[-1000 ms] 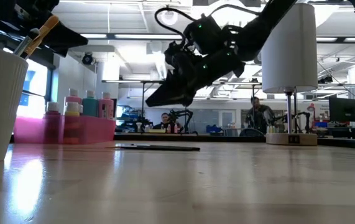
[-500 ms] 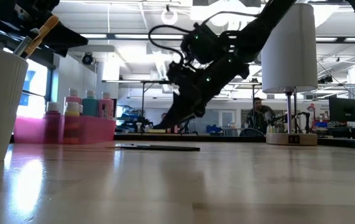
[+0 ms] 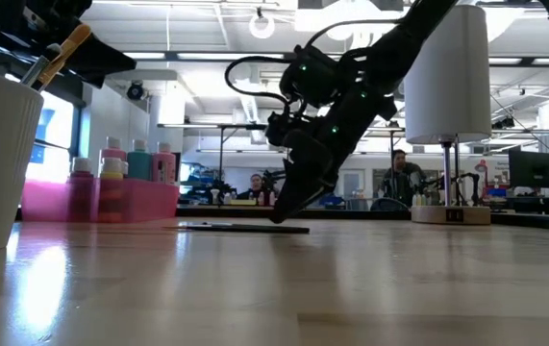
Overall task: Pick & Place Paint Supplies
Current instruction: Put the silver paintbrush into the light brown cup
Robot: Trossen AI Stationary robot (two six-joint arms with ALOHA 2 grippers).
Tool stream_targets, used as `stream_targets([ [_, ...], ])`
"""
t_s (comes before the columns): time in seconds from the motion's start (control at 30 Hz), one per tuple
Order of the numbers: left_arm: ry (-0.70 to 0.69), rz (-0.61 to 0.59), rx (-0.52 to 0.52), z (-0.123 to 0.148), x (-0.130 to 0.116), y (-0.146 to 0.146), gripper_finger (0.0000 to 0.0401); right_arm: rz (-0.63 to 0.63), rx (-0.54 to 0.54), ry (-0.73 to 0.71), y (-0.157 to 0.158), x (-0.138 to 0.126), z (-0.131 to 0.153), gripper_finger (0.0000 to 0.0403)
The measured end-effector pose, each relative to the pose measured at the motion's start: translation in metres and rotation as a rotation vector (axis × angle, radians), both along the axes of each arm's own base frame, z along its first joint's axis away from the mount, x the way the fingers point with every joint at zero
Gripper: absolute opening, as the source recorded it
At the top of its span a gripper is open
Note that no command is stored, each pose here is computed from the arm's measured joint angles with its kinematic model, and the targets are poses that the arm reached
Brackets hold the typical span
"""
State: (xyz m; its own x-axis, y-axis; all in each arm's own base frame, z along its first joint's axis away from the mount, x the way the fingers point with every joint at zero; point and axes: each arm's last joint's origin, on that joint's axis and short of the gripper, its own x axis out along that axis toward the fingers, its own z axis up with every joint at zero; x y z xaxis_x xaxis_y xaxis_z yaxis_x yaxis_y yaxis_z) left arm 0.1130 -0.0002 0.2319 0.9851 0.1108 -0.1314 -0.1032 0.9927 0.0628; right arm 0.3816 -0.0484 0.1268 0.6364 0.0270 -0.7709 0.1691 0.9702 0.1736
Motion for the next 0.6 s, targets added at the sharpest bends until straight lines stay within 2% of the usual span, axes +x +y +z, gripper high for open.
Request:
stream_targets([
  [0.33,0.0,0.0,0.0,0.0,0.0,0.0,0.0007,0.01,0.001,0.026,0.013,0.0,-0.001,0.0067],
  [0.6,0.0,0.0,0.0,0.0,0.0,0.0,0.0007,-0.073,-0.126,0.086,0.018,-0.004,-0.004,0.0067],
])
